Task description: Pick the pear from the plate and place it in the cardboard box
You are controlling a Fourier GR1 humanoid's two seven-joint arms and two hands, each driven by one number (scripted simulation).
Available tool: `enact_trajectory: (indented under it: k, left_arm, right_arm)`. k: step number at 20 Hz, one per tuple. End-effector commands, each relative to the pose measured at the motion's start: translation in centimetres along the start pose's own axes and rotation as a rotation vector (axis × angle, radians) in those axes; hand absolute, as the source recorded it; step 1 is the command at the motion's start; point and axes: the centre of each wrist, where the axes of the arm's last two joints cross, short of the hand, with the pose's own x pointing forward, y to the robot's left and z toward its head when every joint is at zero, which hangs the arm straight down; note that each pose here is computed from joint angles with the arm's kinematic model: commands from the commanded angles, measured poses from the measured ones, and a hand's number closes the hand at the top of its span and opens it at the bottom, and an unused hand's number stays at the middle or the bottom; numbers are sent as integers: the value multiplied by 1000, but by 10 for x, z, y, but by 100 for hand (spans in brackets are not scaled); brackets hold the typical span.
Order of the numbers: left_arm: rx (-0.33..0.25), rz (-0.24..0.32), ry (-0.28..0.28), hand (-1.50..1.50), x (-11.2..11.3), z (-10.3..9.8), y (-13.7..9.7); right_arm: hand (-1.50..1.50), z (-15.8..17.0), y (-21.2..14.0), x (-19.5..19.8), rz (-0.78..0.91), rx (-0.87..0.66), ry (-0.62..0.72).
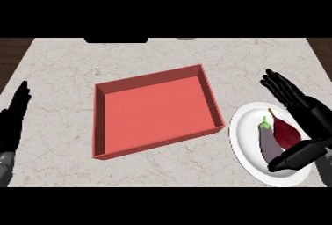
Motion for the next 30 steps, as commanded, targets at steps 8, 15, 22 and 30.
enact_trajectory:
  k: [8,15,22,30]
  left_arm:
    - [-31,-55,50,0,-5,4,-11]
    - [-52,-52,43,0,1,3,-27]
    - [-59,-74,20,0,18,-14,-20]
    - [-72,-79,23,0,8,-4,-30]
  right_arm:
    - [-150,113,-54,-67,-291,-7,-106]
    - [-150,84,-104,-24,133,164,19]
    - [-150,70,-107,-24,353,420,121]
    - [-150,59,-125,-34,457,585,204]
